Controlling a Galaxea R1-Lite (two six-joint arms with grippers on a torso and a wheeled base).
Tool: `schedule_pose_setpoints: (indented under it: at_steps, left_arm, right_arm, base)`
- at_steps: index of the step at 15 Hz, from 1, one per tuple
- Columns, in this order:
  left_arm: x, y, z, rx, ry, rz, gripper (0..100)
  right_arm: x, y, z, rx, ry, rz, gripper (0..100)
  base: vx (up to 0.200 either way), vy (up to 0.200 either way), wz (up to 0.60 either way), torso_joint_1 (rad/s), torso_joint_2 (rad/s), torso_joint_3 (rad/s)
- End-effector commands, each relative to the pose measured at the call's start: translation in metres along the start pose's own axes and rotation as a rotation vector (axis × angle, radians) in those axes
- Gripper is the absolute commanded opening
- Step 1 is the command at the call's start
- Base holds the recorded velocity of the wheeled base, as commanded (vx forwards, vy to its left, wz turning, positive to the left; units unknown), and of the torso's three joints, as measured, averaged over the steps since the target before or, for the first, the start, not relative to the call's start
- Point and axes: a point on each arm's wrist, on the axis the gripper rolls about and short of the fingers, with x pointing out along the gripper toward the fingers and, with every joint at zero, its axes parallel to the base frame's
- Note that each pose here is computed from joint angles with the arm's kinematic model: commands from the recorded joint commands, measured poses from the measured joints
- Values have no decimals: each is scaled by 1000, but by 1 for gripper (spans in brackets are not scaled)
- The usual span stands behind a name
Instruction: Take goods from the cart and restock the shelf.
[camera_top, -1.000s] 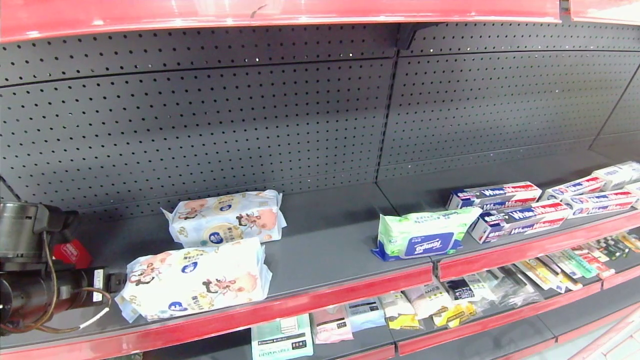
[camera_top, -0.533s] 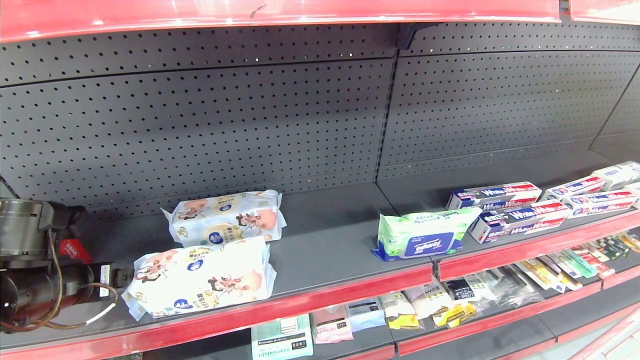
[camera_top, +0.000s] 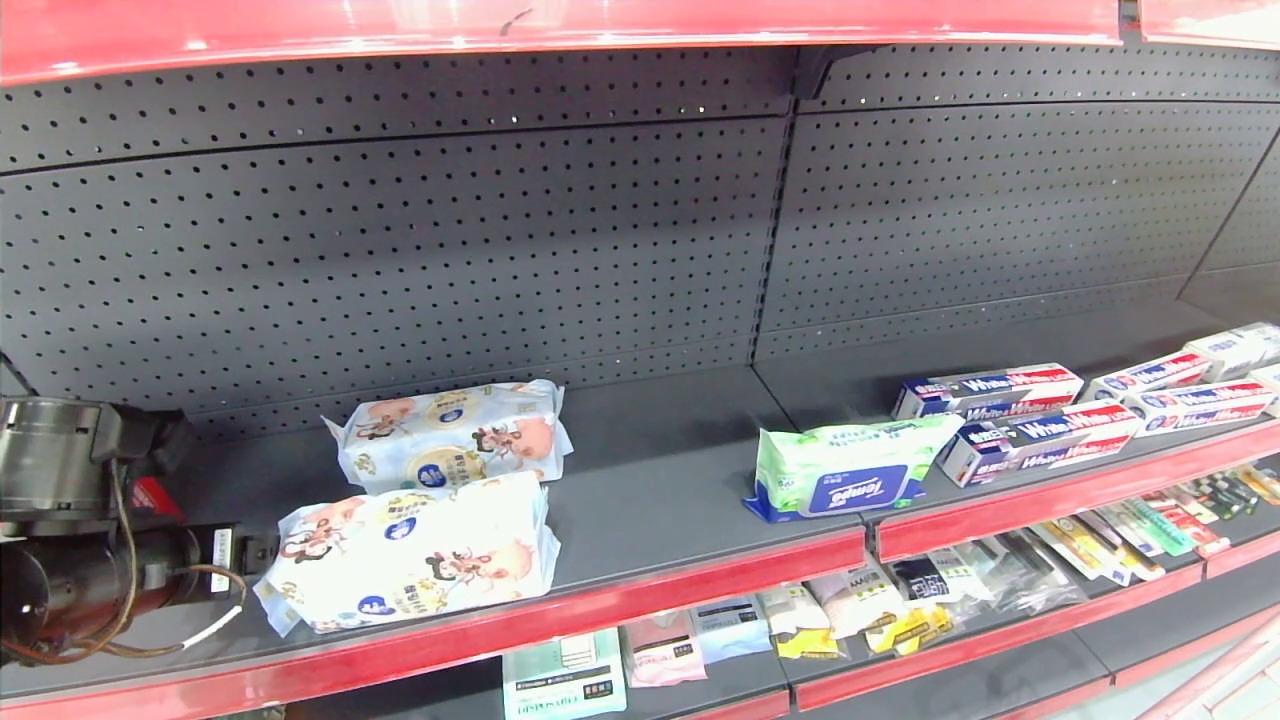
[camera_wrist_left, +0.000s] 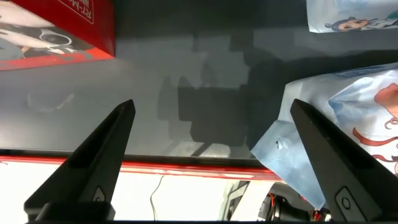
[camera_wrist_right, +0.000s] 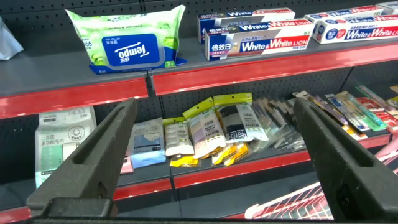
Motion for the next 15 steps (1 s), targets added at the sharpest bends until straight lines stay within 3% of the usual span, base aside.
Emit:
schedule_pose_setpoints:
  at_steps: [1, 15]
  left_arm:
    - [0, -1, 0, 1, -3, -2, 100]
    - [-1, -9, 2, 22, -23, -32, 100]
  right_arm:
    - [0, 0, 0, 0, 0, 0, 100]
    - [0, 0, 0, 0, 0, 0, 100]
  base:
    - [0, 0, 0, 0, 0, 0]
    - [0, 0, 0, 0, 0, 0]
